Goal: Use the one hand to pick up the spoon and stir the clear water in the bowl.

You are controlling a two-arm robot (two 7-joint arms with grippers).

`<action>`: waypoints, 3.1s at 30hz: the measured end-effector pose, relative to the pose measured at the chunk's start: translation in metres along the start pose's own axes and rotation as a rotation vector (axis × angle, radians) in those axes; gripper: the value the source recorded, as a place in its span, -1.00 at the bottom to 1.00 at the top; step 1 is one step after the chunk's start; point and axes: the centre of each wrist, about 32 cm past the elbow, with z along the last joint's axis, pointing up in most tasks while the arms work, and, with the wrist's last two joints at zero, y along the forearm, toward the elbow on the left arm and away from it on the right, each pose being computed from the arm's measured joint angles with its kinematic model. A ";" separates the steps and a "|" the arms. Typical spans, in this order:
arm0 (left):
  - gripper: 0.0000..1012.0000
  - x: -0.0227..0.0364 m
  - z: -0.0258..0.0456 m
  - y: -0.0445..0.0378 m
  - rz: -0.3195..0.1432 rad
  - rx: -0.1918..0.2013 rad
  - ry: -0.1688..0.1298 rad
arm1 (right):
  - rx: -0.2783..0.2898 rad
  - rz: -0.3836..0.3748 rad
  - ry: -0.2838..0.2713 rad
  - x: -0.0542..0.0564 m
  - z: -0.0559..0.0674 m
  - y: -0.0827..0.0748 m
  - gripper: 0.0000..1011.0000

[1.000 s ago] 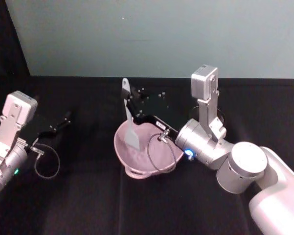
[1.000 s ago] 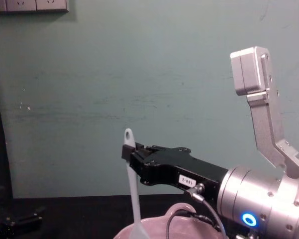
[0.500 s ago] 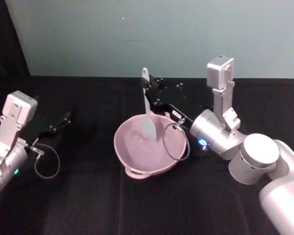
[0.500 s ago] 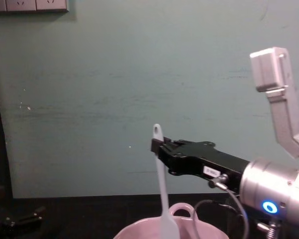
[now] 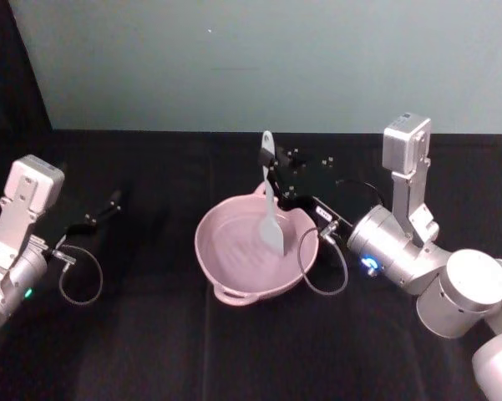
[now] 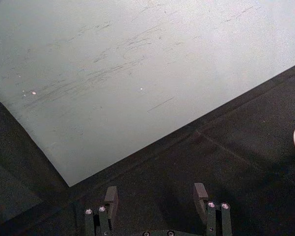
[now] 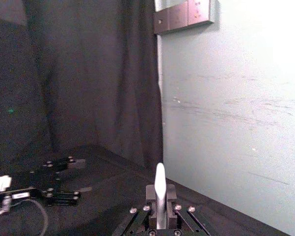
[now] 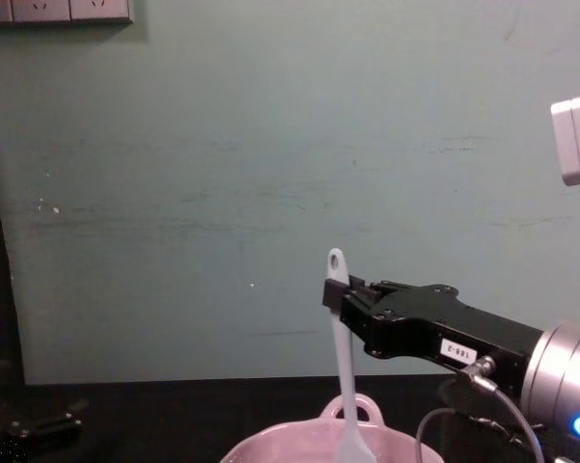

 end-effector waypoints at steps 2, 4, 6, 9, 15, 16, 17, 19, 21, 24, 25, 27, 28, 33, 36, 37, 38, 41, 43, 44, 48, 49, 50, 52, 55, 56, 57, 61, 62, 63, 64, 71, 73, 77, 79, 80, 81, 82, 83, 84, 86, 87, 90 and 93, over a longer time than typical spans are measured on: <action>1.00 0.0000 0.0000 0.0000 0.000 0.000 0.000 | 0.002 0.014 0.004 -0.004 0.001 -0.001 -0.77; 1.00 0.0000 0.0000 0.0000 0.000 0.000 0.000 | 0.003 0.032 0.008 -0.009 0.001 -0.001 -0.77; 1.00 0.0000 0.0000 0.0000 0.000 0.000 0.000 | 0.004 0.043 0.010 -0.012 0.001 -0.001 -0.77; 1.00 0.0000 0.0000 0.0000 0.000 0.000 0.000 | 0.003 0.065 0.016 -0.019 0.000 0.002 -0.77; 1.00 0.0000 0.0000 0.0000 0.000 0.000 0.000 | 0.003 0.099 0.029 -0.030 -0.003 0.012 -0.77; 1.00 0.0000 0.0000 0.0000 0.000 0.000 0.000 | 0.003 0.101 0.030 -0.030 -0.003 0.013 -0.77; 1.00 0.0000 0.0000 0.0000 0.000 0.000 0.000 | 0.003 0.103 0.031 -0.031 -0.003 0.015 -0.77; 1.00 0.0000 0.0000 0.0000 0.000 0.000 0.000 | 0.003 0.109 0.032 -0.032 -0.003 0.021 -0.77; 1.00 0.0000 0.0000 0.0000 0.000 0.000 0.000 | 0.001 0.112 0.030 -0.032 -0.003 0.028 -0.77; 1.00 0.0000 0.0000 0.0000 0.000 0.000 0.000 | -0.001 0.108 0.025 -0.029 -0.003 0.036 -0.77; 1.00 0.0000 0.0000 0.0000 0.000 0.000 0.000 | -0.002 0.105 0.023 -0.028 -0.003 0.037 -0.77; 1.00 0.0000 0.0000 0.0000 0.000 0.000 0.000 | -0.002 0.100 0.018 -0.025 -0.002 0.042 -0.77; 1.00 0.0000 0.0000 0.0000 0.000 0.000 0.000 | -0.002 0.097 0.017 -0.024 -0.002 0.043 -0.77; 1.00 0.0000 0.0000 0.0000 0.000 0.000 0.000 | -0.003 0.080 0.010 -0.018 -0.001 0.047 -0.77; 1.00 0.0000 0.0000 0.0000 0.000 0.000 0.000 | -0.004 0.060 0.007 -0.013 -0.002 0.047 -0.77; 1.00 0.0000 0.0000 0.0000 0.000 0.000 0.000 | -0.005 0.056 0.007 -0.011 -0.002 0.046 -0.77; 1.00 0.0000 0.0000 0.0000 0.000 0.000 0.000 | -0.006 0.045 0.005 -0.008 -0.002 0.045 -0.77; 1.00 0.0000 0.0000 0.0000 0.000 0.000 0.000 | -0.009 0.028 0.001 -0.003 -0.002 0.041 -0.77; 1.00 0.0000 0.0000 0.0000 0.000 0.000 0.000 | -0.012 0.017 -0.002 0.001 -0.002 0.037 -0.77; 1.00 0.0000 0.0000 0.0000 0.000 0.000 0.000 | -0.012 0.013 -0.004 0.002 -0.002 0.035 -0.77; 1.00 0.0000 0.0000 0.0000 0.000 0.000 0.000 | -0.013 -0.004 -0.009 0.007 -0.001 0.026 -0.77; 1.00 0.0000 0.0000 0.0000 0.000 0.000 0.000 | -0.013 -0.010 -0.010 0.009 -0.001 0.022 -0.77; 1.00 0.0000 0.0000 0.0000 0.000 0.000 0.000 | -0.012 -0.012 -0.010 0.009 0.000 0.020 -0.77; 1.00 0.0000 0.0000 0.0000 0.000 0.000 0.000 | -0.010 -0.015 -0.011 0.010 0.001 0.016 -0.77; 1.00 0.0000 0.0000 0.0000 0.000 0.000 0.000 | -0.006 -0.020 -0.011 0.010 0.003 0.009 -0.77; 1.00 0.0000 0.0000 0.0000 0.000 0.000 0.000 | -0.002 -0.020 -0.009 0.010 0.004 0.006 -0.77; 1.00 0.0000 0.0000 0.0000 0.000 0.000 0.000 | 0.000 -0.019 -0.007 0.009 0.004 0.005 -0.77; 1.00 0.0000 0.0000 0.0000 0.000 0.000 0.000 | 0.012 -0.009 0.004 0.002 0.005 0.000 -0.77; 1.00 0.0000 0.0000 0.0000 0.000 0.000 0.000 | 0.012 -0.009 0.004 0.002 0.005 0.000 -0.77; 1.00 0.0000 0.0000 0.0000 0.000 0.000 0.000 | 0.015 -0.003 0.009 0.000 0.005 -0.001 -0.77; 1.00 0.0000 0.0000 0.0000 0.000 0.000 0.000 | 0.016 0.002 0.012 -0.002 0.005 -0.001 -0.77; 1.00 0.0000 0.0000 0.0000 0.000 0.000 0.000 | 0.029 0.034 0.035 -0.016 0.004 0.003 -0.77; 1.00 0.0000 0.0000 0.0000 0.000 0.000 0.000 | 0.031 0.037 0.036 -0.016 0.004 0.003 -0.77; 1.00 0.0000 0.0000 0.0000 0.000 0.000 0.000 | 0.045 0.042 0.036 -0.018 0.007 0.004 -0.77; 1.00 0.0000 0.0000 0.0000 0.000 0.000 0.000 | 0.051 0.041 0.034 -0.018 0.009 0.003 -0.77; 1.00 0.0000 0.0000 0.0000 0.000 0.000 0.000 | 0.057 0.038 0.032 -0.017 0.012 0.002 -0.77; 1.00 0.0000 0.0000 0.0000 0.000 0.000 0.000 | 0.060 0.035 0.031 -0.016 0.013 0.001 -0.77; 1.00 0.0000 0.0000 0.0000 0.000 0.000 0.000 | 0.064 0.033 0.030 -0.016 0.015 0.001 -0.77; 1.00 0.0000 0.0000 0.0000 0.000 0.000 0.000 | 0.068 0.031 0.029 -0.015 0.017 0.000 -0.77; 1.00 0.0000 0.0000 0.0000 0.000 0.000 0.000 | 0.074 0.027 0.028 -0.014 0.019 0.000 -0.77; 1.00 0.0000 0.0000 0.0000 0.000 0.000 0.000 | 0.108 0.006 0.020 -0.010 0.031 -0.004 -0.77; 1.00 0.0000 0.0000 0.0000 0.000 0.000 0.000 | 0.108 0.006 0.020 -0.010 0.031 -0.004 -0.77; 1.00 0.0000 0.0000 0.0000 0.000 0.000 0.000 | 0.146 -0.017 0.015 -0.005 0.043 -0.007 -0.77; 1.00 0.0000 0.0000 0.0000 0.000 0.000 0.000 | 0.182 -0.042 0.014 0.002 0.054 -0.011 -0.77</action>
